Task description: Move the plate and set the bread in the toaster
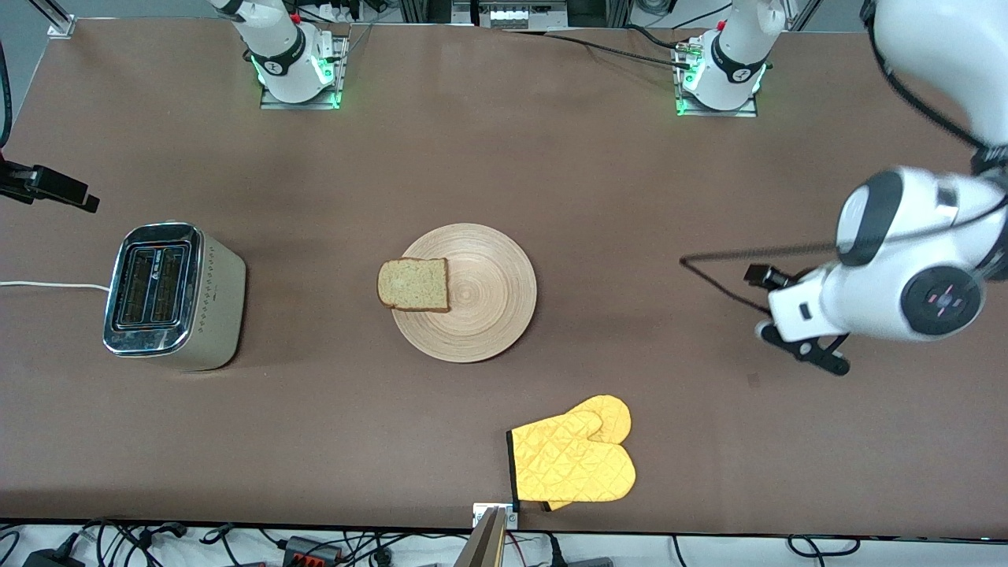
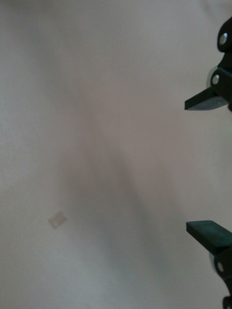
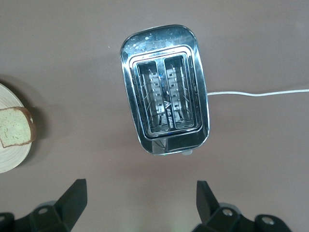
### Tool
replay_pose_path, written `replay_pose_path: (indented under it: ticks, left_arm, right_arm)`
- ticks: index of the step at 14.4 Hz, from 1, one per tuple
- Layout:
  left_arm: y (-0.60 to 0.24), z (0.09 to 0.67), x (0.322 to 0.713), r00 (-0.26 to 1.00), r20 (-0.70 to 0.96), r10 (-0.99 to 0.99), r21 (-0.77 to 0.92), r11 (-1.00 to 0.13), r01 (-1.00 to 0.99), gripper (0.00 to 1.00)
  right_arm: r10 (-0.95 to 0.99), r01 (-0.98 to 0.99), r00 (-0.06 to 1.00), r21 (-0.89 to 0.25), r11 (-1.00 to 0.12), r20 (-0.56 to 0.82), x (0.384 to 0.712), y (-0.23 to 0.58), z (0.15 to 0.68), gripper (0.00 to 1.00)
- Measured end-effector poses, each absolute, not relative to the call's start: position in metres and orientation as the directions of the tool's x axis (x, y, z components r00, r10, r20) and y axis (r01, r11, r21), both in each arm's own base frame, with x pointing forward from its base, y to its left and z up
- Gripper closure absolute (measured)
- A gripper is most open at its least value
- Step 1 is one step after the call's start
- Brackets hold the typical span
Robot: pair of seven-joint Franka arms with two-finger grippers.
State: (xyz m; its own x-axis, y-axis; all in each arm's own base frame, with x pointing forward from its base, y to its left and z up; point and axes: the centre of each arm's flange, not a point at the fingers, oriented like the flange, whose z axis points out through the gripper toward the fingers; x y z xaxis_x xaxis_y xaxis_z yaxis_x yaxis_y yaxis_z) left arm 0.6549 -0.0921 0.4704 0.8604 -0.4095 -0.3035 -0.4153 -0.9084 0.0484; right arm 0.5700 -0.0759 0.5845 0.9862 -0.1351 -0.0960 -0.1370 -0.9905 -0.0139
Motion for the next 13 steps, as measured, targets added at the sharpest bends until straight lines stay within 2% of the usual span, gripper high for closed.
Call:
replay_pose_path:
  ticks: [3,6,9,13]
  left_arm:
    - [-0.090,0.550,0.629,0.919,-0.219,-0.329,-0.017,-0.940,-0.340,0.00]
    - [-0.060,0.603,0.607,0.980,-0.131,-0.148,-0.081,-0.984,-0.160,0.00]
    - [-0.029,0.606,0.589,0.997,-0.038,-0.073,-0.098,-0.992,-0.076,0.00]
    - [-0.017,0.591,0.552,0.999,-0.001,-0.033,-0.028,-0.999,-0.033,0.00]
  right_arm:
    - [-0.135,-0.137,0.986,-0.014,-0.990,-0.096,0.570,-0.076,0.585,0.00]
    - [-0.135,-0.137,0.986,-0.018,-0.990,-0.096,0.570,-0.076,0.585,0.00]
    - [-0.128,-0.132,0.987,-0.039,-0.990,-0.096,0.571,-0.070,0.585,0.00]
    - [-0.073,-0.078,0.992,-0.049,-0.996,-0.102,0.577,-0.036,0.580,0.00]
